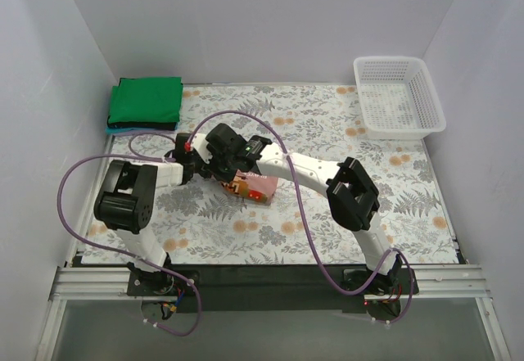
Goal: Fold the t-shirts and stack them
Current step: Neatly place the folded tshirt to the corner
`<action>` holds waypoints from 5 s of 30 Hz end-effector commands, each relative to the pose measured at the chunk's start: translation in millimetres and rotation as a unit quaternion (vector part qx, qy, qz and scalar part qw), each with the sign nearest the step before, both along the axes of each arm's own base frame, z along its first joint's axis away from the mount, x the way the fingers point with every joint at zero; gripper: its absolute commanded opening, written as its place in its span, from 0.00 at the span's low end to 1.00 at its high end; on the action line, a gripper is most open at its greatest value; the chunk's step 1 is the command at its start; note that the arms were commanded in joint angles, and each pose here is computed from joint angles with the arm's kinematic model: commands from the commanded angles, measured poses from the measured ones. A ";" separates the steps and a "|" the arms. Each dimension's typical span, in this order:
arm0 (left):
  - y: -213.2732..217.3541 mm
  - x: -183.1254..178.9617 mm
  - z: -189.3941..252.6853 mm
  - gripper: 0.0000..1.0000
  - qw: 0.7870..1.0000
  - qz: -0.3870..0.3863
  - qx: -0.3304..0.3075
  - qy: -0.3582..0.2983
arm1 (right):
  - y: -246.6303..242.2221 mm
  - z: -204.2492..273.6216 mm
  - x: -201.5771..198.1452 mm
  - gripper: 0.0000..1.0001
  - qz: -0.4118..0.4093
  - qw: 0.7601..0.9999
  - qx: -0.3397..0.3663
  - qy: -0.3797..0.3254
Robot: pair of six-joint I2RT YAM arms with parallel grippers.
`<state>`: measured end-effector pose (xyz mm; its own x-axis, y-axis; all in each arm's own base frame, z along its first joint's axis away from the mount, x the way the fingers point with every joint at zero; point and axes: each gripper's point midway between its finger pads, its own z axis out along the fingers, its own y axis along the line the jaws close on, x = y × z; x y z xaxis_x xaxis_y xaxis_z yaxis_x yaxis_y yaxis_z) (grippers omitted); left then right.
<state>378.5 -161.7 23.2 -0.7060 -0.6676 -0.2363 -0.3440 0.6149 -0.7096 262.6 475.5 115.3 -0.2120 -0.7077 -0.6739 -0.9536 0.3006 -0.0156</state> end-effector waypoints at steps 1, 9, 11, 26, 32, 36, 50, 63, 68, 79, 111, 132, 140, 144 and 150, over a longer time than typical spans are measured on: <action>7.2 28.4 17.2 0.00 0.994 -0.046 0.078 -0.064 | -7.7 51.9 14.0 0.28 -0.016 0.999 0.037 -0.023; 25.9 90.6 35.6 0.00 0.972 -0.092 0.188 -0.109 | -129.0 79.2 78.2 0.79 -0.130 0.990 0.047 -0.012; 30.1 115.8 46.7 0.00 0.966 -0.091 0.203 -0.131 | -160.2 86.0 89.5 0.85 -0.157 0.986 0.045 -0.015; 94.1 246.0 139.4 0.00 0.907 -0.117 0.311 -0.259 | -222.7 86.1 75.1 0.98 -0.166 0.985 0.051 0.004; 122.1 263.9 188.6 0.00 0.881 -0.107 0.348 -0.304 | -221.7 82.8 74.7 0.98 -0.163 0.985 0.050 0.009; 157.6 271.7 209.2 0.00 0.875 -0.088 0.363 -0.308 | -220.8 82.9 73.0 0.98 -0.160 0.986 0.052 0.013; 159.7 257.3 266.4 0.00 0.863 -0.087 0.355 -0.349 | -217.2 81.7 73.4 0.98 -0.156 0.986 0.055 0.020; 154.3 244.7 315.5 0.00 0.852 -0.079 0.346 -0.385 | -216.2 77.5 74.2 0.98 -0.156 0.986 0.053 0.026; 154.4 242.5 320.7 0.00 0.849 -0.079 0.348 -0.388 | -215.5 74.7 74.8 0.98 -0.157 0.986 0.051 0.029; 168.8 240.2 324.3 0.00 0.844 -0.073 0.363 -0.387 | -212.8 70.1 74.9 0.98 -0.155 0.986 0.052 0.039; 306.9 263.4 194.5 0.00 0.875 -0.066 0.385 -0.287 | -199.6 52.3 71.7 0.98 -0.143 0.987 0.039 0.067; 361.9 270.1 153.8 0.00 0.858 -0.048 0.449 -0.247 | -194.9 42.6 67.0 0.98 -0.136 0.988 0.028 0.074; 376.1 270.5 153.7 0.22 0.847 -0.032 0.475 -0.236 | -194.3 43.1 66.4 0.98 -0.135 0.988 0.028 0.072; 384.4 268.6 170.4 0.45 0.840 -0.016 0.486 -0.242 | -194.6 45.3 65.2 0.98 -0.135 0.988 0.029 0.070; 388.0 264.8 222.6 0.72 0.818 0.009 0.505 -0.275 | -196.1 49.6 64.4 0.98 -0.135 0.988 0.031 0.064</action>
